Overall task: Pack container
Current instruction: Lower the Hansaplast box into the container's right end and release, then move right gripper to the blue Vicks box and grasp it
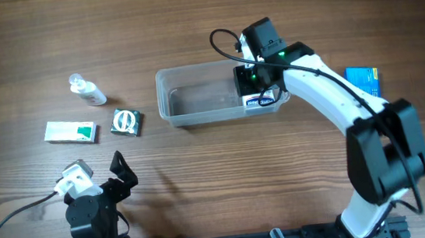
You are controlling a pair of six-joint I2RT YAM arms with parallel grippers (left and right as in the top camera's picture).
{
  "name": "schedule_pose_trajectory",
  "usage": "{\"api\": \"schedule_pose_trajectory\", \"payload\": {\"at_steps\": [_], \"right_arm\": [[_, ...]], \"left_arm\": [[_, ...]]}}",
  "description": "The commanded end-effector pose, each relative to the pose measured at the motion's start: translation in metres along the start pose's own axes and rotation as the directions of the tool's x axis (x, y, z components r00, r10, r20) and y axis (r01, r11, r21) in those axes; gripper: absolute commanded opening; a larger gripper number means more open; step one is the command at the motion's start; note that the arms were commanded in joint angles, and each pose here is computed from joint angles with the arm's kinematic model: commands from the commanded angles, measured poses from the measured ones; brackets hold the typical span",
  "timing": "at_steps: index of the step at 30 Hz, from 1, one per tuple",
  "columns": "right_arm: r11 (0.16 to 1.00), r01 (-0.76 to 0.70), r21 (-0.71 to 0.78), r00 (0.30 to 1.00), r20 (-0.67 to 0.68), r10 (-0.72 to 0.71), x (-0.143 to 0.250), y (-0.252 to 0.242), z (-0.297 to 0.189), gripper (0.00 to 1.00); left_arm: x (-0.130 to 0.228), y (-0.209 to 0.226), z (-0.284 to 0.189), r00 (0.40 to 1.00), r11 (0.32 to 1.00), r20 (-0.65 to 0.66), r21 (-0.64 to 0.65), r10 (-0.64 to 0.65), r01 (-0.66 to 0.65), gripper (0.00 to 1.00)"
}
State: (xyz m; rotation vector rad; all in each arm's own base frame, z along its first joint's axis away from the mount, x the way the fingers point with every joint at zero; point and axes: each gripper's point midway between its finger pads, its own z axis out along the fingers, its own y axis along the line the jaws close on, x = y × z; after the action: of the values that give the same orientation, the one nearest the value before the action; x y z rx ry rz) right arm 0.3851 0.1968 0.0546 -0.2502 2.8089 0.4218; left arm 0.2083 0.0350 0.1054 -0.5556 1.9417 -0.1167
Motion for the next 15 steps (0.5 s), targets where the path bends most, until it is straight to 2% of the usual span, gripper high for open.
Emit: {"api": "schedule_pose_trajectory", "payload": {"at_steps": [1,9,15], "right_arm": [[1.0,0.002,-0.016,0.998,-0.069,-0.003,0.013,-0.001,0.028,0.04],[0.999,0.018,0.026,0.999,-0.045,-0.017,0.008,-0.007,0.022,0.04],[0.997,0.073,-0.003,0.996,0.059,-0.073,-0.012,0.007,-0.021,0.04]], "left_arm": [[-0.001,0.0,0.0,1.0,1.0,0.008,0.003,0.003,-0.003,1.0],[-0.001,0.0,0.0,1.0,1.0,0.008,0.003,0.003,-0.003,1.0],[-0.001,0.0,0.0,1.0,1.0,0.008,0.003,0.003,-0.003,1.0]]}}
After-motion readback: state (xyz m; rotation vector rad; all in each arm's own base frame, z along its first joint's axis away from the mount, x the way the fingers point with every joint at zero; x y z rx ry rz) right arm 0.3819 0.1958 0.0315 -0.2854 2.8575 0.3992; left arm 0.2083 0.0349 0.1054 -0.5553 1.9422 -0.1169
